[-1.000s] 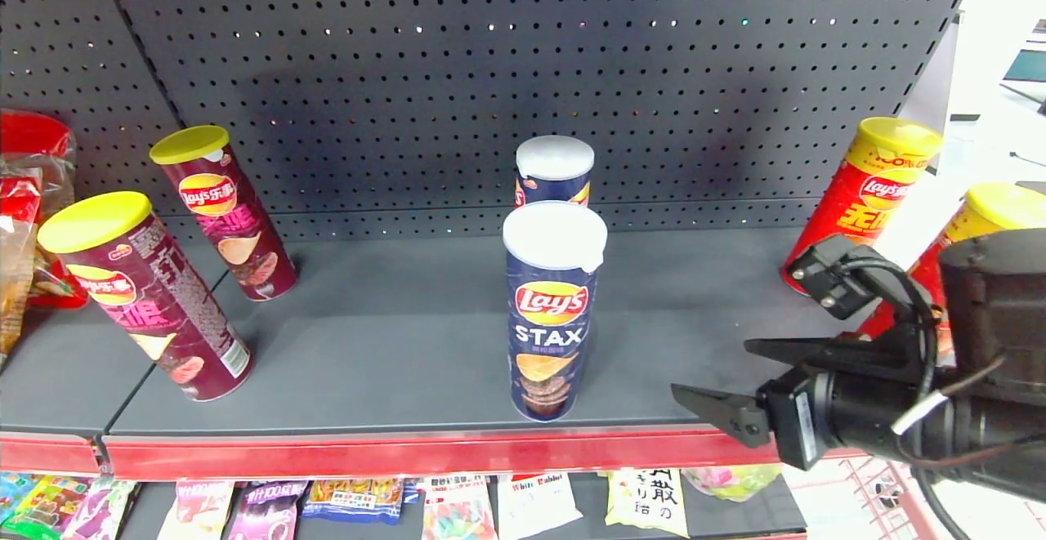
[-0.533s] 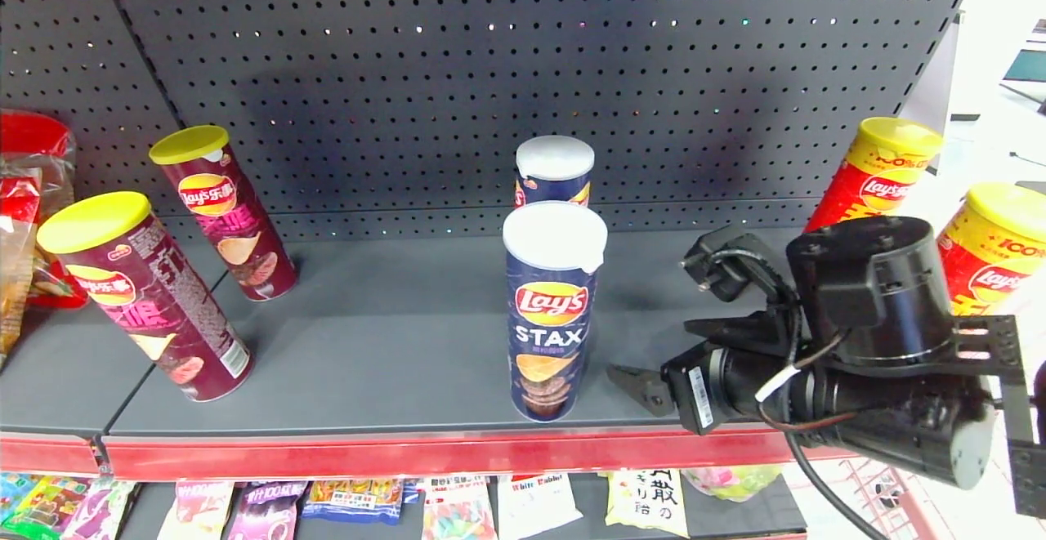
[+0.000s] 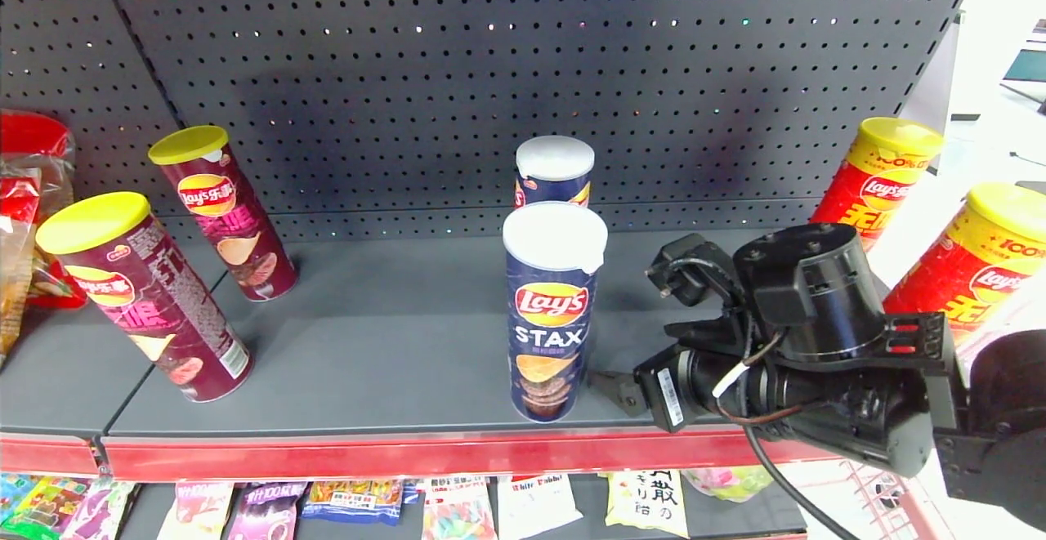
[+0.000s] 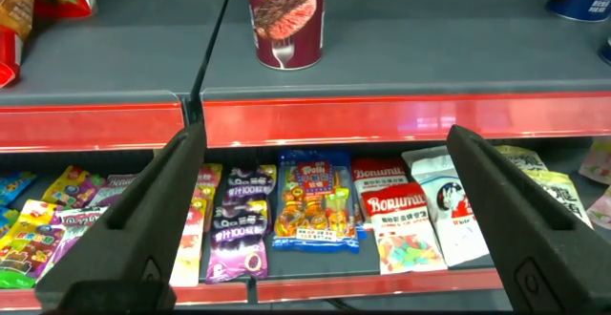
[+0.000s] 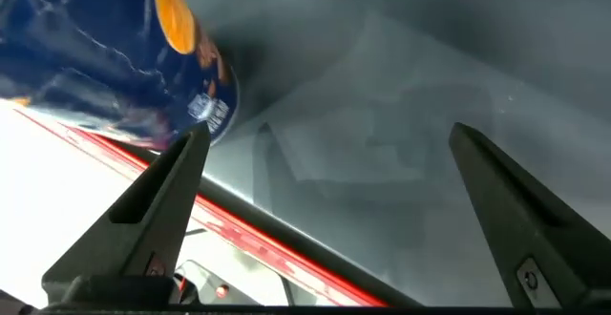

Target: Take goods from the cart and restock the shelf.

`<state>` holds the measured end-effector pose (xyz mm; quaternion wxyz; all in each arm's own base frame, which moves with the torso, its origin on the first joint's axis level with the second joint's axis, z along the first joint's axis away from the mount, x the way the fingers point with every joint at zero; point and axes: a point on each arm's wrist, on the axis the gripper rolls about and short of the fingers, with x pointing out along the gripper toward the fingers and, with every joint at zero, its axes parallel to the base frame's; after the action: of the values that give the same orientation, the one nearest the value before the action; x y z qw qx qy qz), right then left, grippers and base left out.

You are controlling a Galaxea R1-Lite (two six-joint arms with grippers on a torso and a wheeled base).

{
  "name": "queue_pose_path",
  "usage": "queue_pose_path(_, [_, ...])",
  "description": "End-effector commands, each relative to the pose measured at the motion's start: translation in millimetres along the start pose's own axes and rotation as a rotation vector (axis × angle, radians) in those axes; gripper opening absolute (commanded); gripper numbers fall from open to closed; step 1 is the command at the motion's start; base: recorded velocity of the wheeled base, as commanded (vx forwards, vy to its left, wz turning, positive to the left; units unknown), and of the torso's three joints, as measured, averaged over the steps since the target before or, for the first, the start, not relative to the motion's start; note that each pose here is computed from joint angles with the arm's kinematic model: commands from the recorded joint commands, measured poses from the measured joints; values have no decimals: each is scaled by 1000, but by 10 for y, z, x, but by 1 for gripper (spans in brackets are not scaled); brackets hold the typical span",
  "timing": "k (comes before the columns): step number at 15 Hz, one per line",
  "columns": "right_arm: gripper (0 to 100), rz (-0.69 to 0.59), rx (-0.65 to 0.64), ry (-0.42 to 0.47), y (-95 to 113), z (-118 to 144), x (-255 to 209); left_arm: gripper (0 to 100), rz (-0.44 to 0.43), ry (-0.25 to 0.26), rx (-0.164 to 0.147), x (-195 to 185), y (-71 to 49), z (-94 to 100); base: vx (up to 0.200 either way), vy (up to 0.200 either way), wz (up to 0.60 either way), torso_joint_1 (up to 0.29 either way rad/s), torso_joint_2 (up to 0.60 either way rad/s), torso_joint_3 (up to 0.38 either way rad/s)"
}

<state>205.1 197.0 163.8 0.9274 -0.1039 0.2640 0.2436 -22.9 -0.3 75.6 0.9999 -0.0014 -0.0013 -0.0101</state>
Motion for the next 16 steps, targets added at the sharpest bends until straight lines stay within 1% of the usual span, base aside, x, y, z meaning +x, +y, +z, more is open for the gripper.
queue_pose_path(1, [100,2,-5,8,30,-5,40,100,-1,1,0,1,0,1,0,0,0,0,0,0])
queue_pose_path(10, [100,13,-17,8,95,17,88,100,-1,1,0,1,0,1,0,0,0,0,0,0])
queue_pose_path(14, [100,13,-15,14,86,-12,66,100,0,1,0,1,0,1,0,0,0,0,0,0])
queue_pose_path(16, [100,17,-2,-36,25,17,-168,100,0,1,0,1,0,1,0,0,0,0,0,0])
